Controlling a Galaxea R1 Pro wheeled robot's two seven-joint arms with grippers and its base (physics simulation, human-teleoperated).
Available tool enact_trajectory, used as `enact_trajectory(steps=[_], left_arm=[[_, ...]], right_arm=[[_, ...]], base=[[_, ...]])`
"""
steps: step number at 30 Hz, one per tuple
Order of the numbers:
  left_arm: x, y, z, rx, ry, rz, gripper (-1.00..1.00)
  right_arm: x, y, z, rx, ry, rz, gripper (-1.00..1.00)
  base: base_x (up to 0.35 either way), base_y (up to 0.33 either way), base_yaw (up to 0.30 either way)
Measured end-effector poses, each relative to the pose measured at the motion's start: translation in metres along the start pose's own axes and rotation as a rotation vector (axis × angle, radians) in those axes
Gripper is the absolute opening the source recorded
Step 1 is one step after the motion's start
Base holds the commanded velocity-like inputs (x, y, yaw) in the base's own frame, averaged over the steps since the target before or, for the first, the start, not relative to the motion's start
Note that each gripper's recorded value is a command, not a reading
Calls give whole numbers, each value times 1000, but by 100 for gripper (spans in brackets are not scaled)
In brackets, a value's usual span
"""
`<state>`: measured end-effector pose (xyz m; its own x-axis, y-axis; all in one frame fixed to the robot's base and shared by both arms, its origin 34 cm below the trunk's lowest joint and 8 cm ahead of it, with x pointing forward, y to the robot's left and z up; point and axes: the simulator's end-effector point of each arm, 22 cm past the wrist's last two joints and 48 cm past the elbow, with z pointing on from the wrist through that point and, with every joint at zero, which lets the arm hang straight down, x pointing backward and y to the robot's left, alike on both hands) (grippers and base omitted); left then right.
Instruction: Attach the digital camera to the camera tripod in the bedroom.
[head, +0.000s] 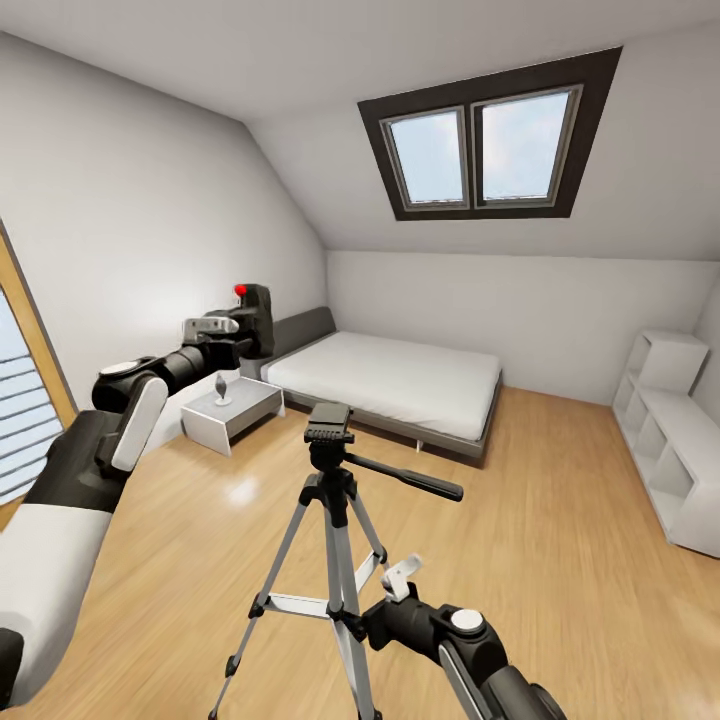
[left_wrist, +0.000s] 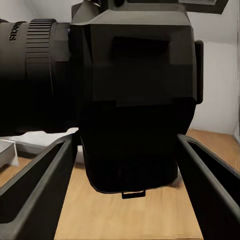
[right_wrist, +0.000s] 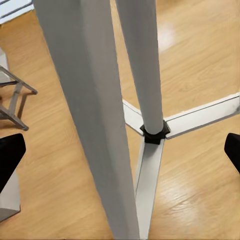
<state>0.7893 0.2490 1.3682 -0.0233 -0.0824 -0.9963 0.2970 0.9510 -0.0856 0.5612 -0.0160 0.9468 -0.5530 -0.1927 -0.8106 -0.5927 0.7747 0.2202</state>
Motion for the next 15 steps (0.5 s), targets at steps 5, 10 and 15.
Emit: enact_trajectory(steps=[5, 10, 15], left_arm=[[-6, -22, 0, 50, 0, 55, -100], [-11, -40, -2, 88, -7, 104, -100], [-13, -50, -6, 124, -7, 154, -100]], right_arm=[[2, 4, 7, -4, -26, -2, 100], [7, 5, 11, -6, -35, -4, 100], [9, 6, 14, -7, -42, -6, 100]], base=[[0, 0, 0], [0, 0, 0], [0, 0, 0]])
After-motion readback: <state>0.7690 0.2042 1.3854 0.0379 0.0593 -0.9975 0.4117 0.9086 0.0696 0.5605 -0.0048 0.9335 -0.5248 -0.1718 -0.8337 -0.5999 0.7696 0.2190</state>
